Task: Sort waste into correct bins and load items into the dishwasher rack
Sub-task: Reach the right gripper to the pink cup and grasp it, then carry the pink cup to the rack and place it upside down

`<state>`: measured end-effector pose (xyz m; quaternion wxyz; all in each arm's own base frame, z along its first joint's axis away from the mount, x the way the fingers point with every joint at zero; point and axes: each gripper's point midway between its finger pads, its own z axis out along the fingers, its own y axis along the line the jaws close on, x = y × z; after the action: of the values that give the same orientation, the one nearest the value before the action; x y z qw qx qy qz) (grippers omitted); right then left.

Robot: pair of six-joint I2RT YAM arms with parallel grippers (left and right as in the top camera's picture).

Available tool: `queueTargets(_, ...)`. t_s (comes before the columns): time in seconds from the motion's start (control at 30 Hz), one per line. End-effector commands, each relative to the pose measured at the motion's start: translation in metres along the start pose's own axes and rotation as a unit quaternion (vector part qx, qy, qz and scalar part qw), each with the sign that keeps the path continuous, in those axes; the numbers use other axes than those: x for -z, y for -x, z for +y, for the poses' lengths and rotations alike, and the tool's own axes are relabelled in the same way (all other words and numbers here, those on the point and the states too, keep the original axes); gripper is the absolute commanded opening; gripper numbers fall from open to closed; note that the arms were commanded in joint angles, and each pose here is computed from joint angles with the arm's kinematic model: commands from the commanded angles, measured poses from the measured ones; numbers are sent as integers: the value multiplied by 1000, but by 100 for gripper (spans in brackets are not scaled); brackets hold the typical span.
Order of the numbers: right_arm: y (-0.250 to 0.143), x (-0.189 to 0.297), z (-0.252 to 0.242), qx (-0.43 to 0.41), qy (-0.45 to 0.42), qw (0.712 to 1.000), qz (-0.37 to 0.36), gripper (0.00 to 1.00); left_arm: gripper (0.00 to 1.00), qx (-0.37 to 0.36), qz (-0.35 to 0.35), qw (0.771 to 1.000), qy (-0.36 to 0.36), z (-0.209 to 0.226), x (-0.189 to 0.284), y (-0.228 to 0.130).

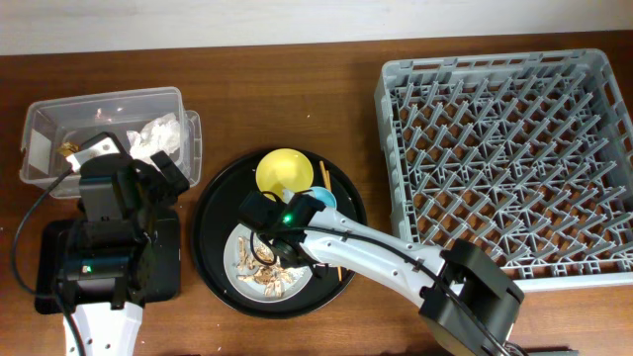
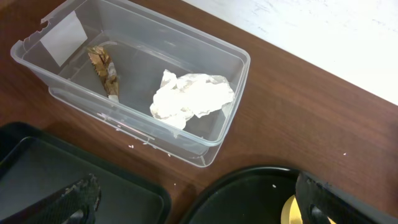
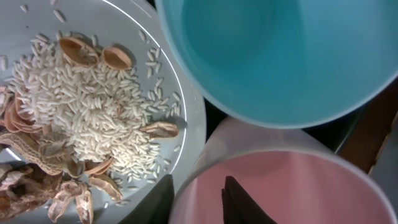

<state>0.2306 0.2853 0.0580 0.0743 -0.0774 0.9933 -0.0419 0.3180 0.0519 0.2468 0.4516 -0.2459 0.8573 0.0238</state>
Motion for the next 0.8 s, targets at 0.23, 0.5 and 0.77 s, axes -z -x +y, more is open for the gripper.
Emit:
queueTargets(0.23, -5, 25, -3, -11, 21, 1000, 18, 4, 99, 0, -7, 1000, 5, 2, 2, 4)
queueTargets(0.5, 61, 174, -147, 3, 241, 965, -102, 4, 99, 0, -7, 1000, 5, 2, 2, 4)
queueTargets(0.77, 135, 153, -309, -117, 526, 810, -234, 4, 99, 0, -7, 1000, 5, 2, 2, 4)
